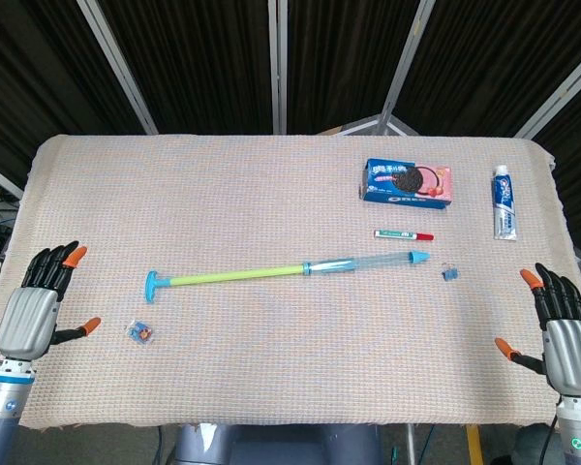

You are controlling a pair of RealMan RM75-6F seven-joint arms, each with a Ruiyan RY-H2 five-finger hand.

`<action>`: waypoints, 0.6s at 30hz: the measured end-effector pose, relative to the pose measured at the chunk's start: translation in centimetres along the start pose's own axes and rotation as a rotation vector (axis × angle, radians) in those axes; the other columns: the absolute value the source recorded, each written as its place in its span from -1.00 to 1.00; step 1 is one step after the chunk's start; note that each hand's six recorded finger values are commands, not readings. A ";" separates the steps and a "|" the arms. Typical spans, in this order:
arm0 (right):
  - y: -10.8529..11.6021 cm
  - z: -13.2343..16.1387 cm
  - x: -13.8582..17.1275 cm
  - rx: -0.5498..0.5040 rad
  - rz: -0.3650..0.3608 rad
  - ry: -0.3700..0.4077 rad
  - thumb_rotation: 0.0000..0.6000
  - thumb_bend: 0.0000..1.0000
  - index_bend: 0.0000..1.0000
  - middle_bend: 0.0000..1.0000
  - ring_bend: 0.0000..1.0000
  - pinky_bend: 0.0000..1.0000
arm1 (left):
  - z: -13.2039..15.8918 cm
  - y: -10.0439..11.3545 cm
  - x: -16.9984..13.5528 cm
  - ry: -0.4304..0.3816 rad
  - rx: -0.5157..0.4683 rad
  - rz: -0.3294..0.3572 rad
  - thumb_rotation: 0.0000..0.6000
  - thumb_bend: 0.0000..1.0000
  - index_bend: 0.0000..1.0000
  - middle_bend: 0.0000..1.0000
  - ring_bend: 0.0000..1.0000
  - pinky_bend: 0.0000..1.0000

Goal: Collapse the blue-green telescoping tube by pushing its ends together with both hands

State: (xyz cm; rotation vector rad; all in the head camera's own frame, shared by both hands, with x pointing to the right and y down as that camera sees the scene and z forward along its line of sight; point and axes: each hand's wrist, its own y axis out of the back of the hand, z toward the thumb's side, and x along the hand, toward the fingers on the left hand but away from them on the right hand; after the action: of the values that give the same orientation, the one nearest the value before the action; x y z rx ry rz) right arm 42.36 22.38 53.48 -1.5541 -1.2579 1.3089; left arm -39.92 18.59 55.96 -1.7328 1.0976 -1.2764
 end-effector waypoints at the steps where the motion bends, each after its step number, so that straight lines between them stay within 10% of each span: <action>1: -0.2 0.0 0.0 0.007 0.004 -0.001 1.00 -1.00 -1.00 -1.00 -1.00 -1.00 | 0.0 -0.1 0.0 -0.001 0.004 -0.003 1.00 -1.00 -1.00 -1.00 -1.00 -1.00; 9: -1.5 0.3 -1.1 0.028 0.051 0.022 1.00 -1.00 -1.00 -0.99 -1.00 -1.00 | -0.2 -0.4 -0.2 0.007 0.030 -0.008 1.00 -1.00 -1.00 -1.00 -1.00 -1.00; 12: -2.1 0.8 -2.7 0.053 0.081 0.053 1.00 -1.00 -1.00 -0.36 -0.48 -0.97 | -0.4 -0.5 -0.1 0.015 0.030 -0.009 1.00 -1.00 -1.00 -1.00 -1.00 -1.00; 14: -2.6 1.2 -3.9 0.074 0.106 0.075 1.00 -1.00 -1.00 0.32 0.23 -0.44 | -0.6 -0.5 0.1 0.020 0.029 -0.011 1.00 -1.00 -1.00 -1.00 -1.00 -1.00; 18: -4.0 2.7 -7.6 0.117 0.173 0.144 1.00 -1.00 -0.93 0.79 0.69 0.54 | -0.7 -0.6 0.5 0.020 0.039 -0.008 1.00 -1.00 -1.00 -1.00 -1.00 -1.00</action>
State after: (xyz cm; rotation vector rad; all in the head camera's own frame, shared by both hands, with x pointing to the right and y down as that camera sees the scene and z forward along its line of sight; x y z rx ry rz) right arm 38.88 15.94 58.65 -1.6704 -0.9592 1.3272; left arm -40.43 18.29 56.86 -1.7004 1.0707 -1.3146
